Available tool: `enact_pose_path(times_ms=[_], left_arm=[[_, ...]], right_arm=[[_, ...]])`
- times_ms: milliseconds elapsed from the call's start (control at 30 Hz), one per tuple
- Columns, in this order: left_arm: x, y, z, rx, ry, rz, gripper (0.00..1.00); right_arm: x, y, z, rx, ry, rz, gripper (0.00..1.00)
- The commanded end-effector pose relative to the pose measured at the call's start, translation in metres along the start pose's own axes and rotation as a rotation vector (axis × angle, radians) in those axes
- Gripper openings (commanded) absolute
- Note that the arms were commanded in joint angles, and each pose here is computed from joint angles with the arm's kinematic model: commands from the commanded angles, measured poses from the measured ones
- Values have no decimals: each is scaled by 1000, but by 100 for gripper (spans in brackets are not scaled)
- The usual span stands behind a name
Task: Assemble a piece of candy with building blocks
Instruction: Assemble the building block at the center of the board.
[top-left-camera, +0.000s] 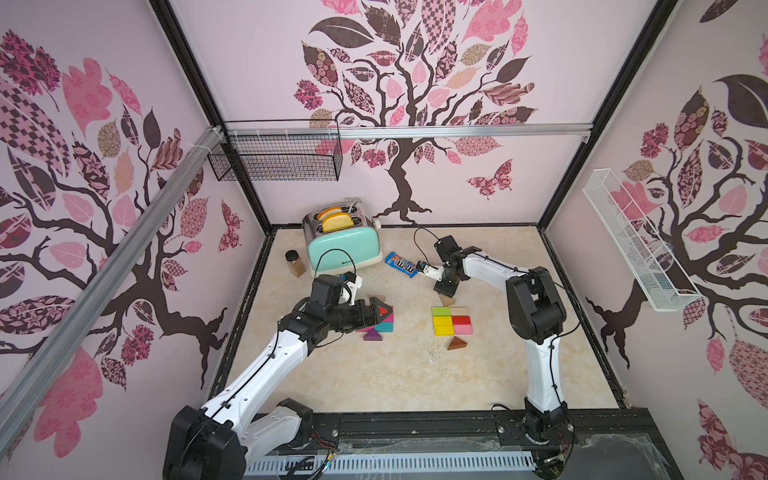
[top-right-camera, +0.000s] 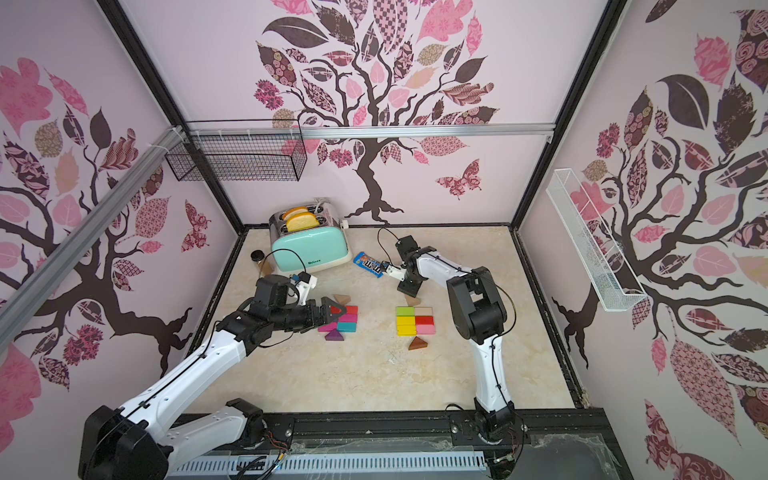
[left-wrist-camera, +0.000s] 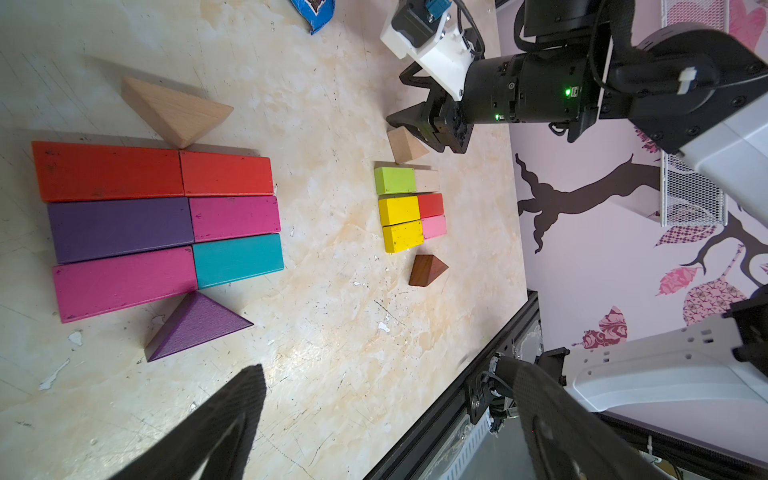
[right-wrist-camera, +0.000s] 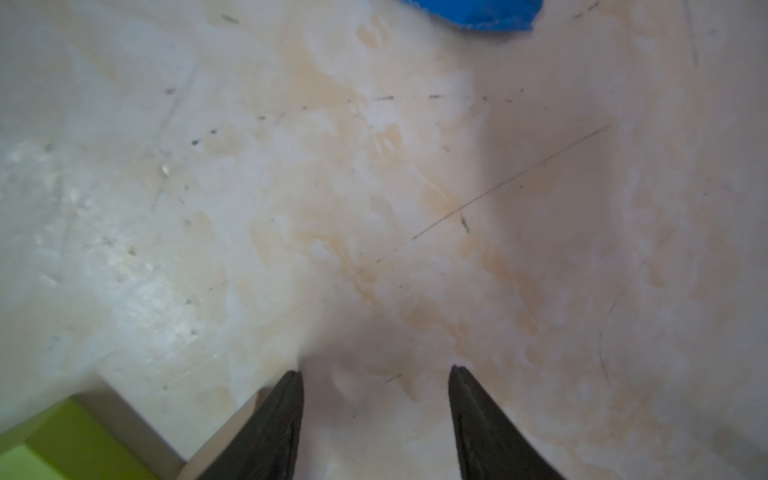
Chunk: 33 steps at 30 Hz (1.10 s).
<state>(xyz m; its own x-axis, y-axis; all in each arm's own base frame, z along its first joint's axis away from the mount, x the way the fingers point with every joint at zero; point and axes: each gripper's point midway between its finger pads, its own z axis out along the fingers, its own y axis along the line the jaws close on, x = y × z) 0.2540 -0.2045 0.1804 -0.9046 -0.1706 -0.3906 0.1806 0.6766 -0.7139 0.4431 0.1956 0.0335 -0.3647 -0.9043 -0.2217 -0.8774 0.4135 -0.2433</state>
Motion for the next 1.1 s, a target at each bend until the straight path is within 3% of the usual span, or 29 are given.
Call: enact_pose_path(times_ms=[0,467,700,867,900,933,1067], left_arm=[[0,2,1,4,-7,2,98],[1,5,2,1,-6,3,98],[-9,7,-6,-53,-40,43,98],[-59,24,-54,-335,-288,182,98],[-73,28,-71,-420,-358,215,98],[-85,32,-86,-496,-423,240,98],[-119,59,-114,-729,-631,318,98]], right_arm=[[-8,6,2,-25,-12,-20,59],[-11,-5,-4,29,-19,-3,59],[-34,-33,-39,129,-151,118,62],[-33,-49,-97,225,-323,303,68],[-28,-53,-113,249,-374,377,80],[-23,-52,-124,246,-416,433,99],[12,-36,-158,186,-650,651,99]])
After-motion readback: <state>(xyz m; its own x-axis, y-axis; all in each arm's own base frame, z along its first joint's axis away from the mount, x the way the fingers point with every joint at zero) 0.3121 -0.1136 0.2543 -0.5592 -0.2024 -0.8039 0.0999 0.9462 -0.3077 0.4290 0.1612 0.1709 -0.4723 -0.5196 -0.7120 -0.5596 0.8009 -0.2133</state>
